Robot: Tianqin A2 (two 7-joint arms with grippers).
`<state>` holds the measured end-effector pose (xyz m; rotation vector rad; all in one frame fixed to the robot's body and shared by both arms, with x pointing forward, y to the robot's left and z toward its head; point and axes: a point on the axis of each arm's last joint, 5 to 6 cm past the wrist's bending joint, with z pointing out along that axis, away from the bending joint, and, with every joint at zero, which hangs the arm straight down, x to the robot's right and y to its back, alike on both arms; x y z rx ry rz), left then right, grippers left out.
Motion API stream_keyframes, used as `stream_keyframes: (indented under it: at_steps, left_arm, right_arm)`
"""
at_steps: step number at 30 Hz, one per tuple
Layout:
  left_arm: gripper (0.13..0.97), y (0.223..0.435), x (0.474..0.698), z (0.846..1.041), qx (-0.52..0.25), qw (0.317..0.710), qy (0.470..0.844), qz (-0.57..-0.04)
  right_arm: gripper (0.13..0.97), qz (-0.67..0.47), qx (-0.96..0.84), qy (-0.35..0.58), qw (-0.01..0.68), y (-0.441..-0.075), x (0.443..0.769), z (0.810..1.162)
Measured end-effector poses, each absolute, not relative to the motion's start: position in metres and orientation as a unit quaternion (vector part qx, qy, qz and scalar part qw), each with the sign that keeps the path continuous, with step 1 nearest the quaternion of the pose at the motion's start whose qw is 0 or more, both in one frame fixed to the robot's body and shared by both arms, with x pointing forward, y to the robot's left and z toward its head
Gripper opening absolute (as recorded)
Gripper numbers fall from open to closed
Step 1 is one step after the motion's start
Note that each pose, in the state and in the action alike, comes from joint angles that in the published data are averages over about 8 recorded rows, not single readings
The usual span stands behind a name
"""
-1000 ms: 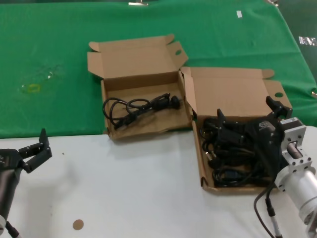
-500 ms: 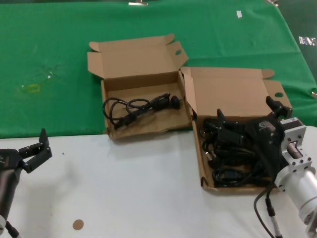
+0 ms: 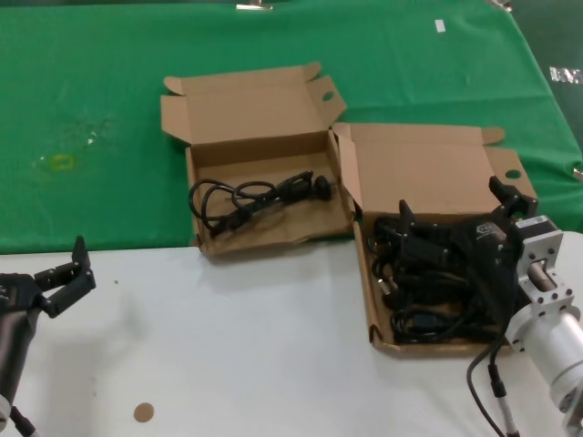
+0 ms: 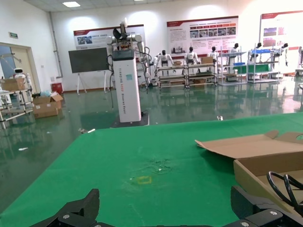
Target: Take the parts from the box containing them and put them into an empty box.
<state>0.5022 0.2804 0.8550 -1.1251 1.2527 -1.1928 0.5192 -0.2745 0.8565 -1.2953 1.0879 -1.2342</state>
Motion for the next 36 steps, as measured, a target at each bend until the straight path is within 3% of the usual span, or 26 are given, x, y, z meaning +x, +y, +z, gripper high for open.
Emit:
stream_keyframes:
  at_steps: [36]
  left_arm:
    - [0.966, 0.2804, 0.5022, 0.855, -0.468, 0.513, 0.521, -0.496]
  right_arm:
    - [0.966, -0.51, -0.536, 0.45, 0.5, -0.2745, 0.5192, 0.8565]
